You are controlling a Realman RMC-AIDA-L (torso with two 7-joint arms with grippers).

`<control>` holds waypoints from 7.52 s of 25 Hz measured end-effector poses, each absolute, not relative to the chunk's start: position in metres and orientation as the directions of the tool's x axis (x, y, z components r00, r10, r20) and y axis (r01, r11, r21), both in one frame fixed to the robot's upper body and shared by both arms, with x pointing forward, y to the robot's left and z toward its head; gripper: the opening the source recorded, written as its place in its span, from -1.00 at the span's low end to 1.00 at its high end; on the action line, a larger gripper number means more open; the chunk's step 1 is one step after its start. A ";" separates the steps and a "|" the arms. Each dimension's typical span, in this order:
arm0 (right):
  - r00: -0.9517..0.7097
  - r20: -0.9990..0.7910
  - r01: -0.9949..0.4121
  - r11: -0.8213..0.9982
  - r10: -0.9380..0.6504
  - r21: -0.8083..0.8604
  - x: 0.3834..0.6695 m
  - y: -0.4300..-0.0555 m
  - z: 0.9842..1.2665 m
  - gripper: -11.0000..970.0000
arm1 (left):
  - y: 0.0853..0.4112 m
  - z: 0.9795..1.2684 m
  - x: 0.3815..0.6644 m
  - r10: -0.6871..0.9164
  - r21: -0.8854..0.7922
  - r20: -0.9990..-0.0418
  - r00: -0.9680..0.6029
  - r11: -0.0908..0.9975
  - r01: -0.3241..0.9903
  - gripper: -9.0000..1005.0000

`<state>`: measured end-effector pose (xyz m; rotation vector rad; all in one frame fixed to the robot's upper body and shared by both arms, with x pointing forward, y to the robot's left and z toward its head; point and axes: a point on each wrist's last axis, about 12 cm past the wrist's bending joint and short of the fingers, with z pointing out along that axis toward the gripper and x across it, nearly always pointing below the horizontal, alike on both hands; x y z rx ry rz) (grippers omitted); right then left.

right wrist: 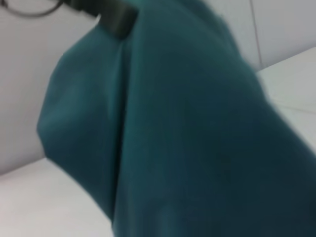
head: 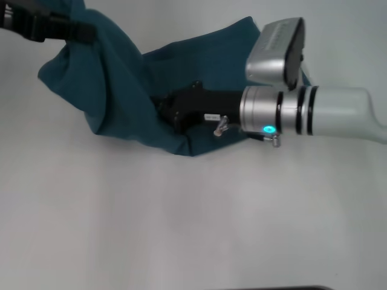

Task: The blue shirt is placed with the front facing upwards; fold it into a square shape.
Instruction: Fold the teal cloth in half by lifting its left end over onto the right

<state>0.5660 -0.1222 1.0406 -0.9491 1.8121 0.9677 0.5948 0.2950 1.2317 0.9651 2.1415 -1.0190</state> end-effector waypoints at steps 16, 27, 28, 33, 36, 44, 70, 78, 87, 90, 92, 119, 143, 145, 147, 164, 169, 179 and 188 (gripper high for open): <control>-0.348 -0.907 -0.902 0.347 -0.238 0.255 0.556 -0.107 1.042 -0.97 | 0.291 1.236 0.600 0.322 -0.402 -0.745 -0.584 0.481 0.779 -0.90; -0.436 -0.900 -0.813 0.438 -0.021 0.384 0.552 -0.208 1.050 -0.96 | 0.299 1.235 0.603 0.282 -0.406 -0.743 -0.607 0.530 0.744 -0.90; -0.440 -0.898 -0.801 0.454 -0.004 0.390 0.552 -0.218 1.053 -0.96 | 0.300 1.235 0.603 0.274 -0.409 -0.742 -0.612 0.537 0.738 -0.90; -0.466 -0.883 -0.763 0.484 0.048 0.429 0.549 -0.256 1.069 -0.96 | 0.302 1.235 0.605 0.235 -0.429 -0.739 -0.631 0.558 0.710 -0.90; -0.471 -0.880 -0.753 0.494 0.059 0.435 0.542 -0.276 1.079 -0.96 | 0.302 1.237 0.606 0.200 -0.452 -0.738 -0.644 0.562 0.693 -0.90; -0.488 -0.872 -0.699 0.585 0.031 0.411 0.517 -0.328 1.100 -0.96 | 0.261 1.237 0.612 0.236 -0.471 -0.736 -0.634 0.495 0.731 -0.90; -0.554 -0.830 -0.649 0.655 -0.057 0.388 0.482 -0.370 1.096 -0.96 | 0.104 1.228 0.628 0.535 -0.310 -0.593 -0.601 0.537 0.784 -0.90; -0.557 -0.829 -0.649 0.651 -0.054 0.394 0.481 -0.368 1.095 -0.96 | 0.083 1.220 0.624 0.587 -0.288 -0.561 -0.584 0.522 0.803 -0.90; -0.560 -0.826 -0.654 0.647 -0.065 0.392 0.481 -0.366 1.093 -0.96 | 0.098 1.227 0.625 0.546 -0.290 -0.581 -0.603 0.553 0.781 -0.90; -0.559 -0.826 -0.657 0.648 -0.074 0.386 0.481 -0.367 1.093 -0.96 | 0.095 1.230 0.624 0.547 -0.289 -0.589 -0.595 0.545 0.787 -0.90; -0.567 -0.820 -0.652 0.652 -0.082 0.386 0.480 -0.369 1.092 -0.96 | 0.094 1.231 0.624 0.544 -0.289 -0.592 -0.595 0.546 0.786 -0.90; -0.564 -0.818 -0.668 0.643 -0.110 0.374 0.493 -0.362 1.096 -0.96 | 0.032 1.256 0.627 0.723 -0.046 -0.522 -0.454 0.507 0.861 -0.90; -0.566 -0.818 -0.669 0.638 -0.105 0.382 0.493 -0.358 1.094 -0.95 | 0.057 1.248 0.643 0.481 -0.228 -0.518 -0.707 0.719 0.657 -0.90; -0.565 -0.818 -0.672 0.636 -0.107 0.381 0.494 -0.357 1.094 -0.95 | 0.045 1.245 0.639 0.521 -0.197 -0.515 -0.681 0.701 0.685 -0.90; -0.565 -0.818 -0.673 0.634 -0.109 0.380 0.494 -0.356 1.094 -0.95 | 0.033 1.241 0.635 0.576 -0.134 -0.516 -0.634 0.677 0.724 -0.90; -0.573 -0.814 -0.658 0.647 -0.097 0.386 0.493 -0.359 1.094 -0.95 | 0.123 1.250 0.654 0.278 -0.333 -0.518 -0.809 0.805 0.491 -0.90; -0.571 -0.815 -0.662 0.644 -0.102 0.383 0.495 -0.357 1.094 -0.95 | 0.092 1.251 0.645 0.366 -0.297 -0.523 -0.770 0.768 0.567 -0.90; -0.583 -0.808 -0.651 0.645 -0.087 0.401 0.494 -0.358 1.090 -0.95 | 0.147 1.259 0.638 0.284 -0.327 -0.557 -0.780 0.789 0.521 -0.90; -0.591 -0.803 -0.640 0.652 -0.077 0.408 0.496 -0.357 1.090 -0.95 | 0.258 1.248 0.603 0.139 -0.491 -0.487 -0.862 0.772 0.402 -0.90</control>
